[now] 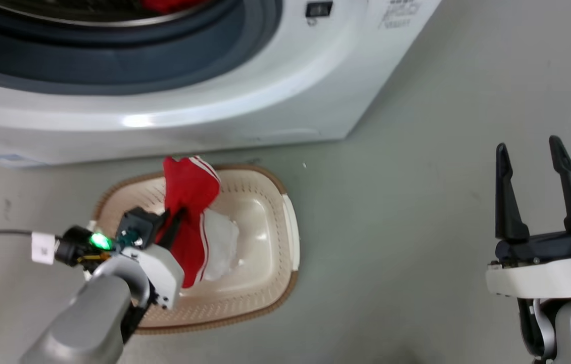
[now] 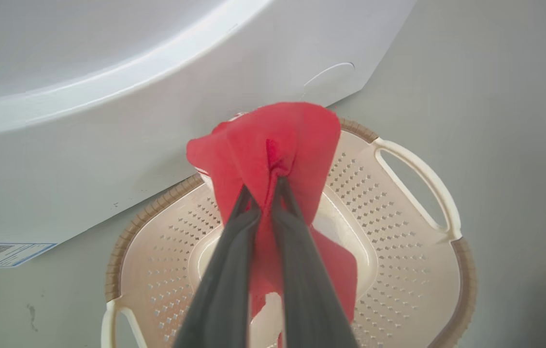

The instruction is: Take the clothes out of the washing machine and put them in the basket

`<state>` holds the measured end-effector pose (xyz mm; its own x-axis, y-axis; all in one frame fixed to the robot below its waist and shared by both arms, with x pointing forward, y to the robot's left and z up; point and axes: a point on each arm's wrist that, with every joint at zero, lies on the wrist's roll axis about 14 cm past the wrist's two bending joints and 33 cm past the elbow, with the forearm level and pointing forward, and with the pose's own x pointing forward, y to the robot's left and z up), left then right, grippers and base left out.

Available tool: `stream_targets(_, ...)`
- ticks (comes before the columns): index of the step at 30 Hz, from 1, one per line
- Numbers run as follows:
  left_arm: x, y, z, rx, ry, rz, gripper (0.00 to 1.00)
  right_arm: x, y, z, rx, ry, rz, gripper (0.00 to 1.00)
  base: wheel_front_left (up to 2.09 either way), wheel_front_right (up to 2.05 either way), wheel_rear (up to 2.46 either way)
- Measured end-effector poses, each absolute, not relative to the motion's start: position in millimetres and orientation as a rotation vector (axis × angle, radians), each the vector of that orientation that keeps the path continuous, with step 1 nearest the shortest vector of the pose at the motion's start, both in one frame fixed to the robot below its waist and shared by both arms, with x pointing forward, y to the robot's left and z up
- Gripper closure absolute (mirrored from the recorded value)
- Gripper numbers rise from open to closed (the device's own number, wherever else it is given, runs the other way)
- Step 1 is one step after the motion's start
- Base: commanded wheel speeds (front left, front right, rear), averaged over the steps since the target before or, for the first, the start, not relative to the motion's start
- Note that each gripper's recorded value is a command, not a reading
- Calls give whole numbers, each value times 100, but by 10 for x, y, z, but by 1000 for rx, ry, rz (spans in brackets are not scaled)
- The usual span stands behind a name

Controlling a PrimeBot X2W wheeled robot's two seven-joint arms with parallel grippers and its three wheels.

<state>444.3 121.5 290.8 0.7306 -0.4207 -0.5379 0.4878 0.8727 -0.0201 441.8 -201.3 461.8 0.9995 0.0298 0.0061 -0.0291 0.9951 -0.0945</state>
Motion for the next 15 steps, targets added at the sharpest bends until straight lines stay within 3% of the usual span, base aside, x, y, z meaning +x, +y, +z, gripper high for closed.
stream_targets(15,4389,1158,1584,191,889,-587,100,4453,-2429,3952,-112,163,-77,0,0,0,0)
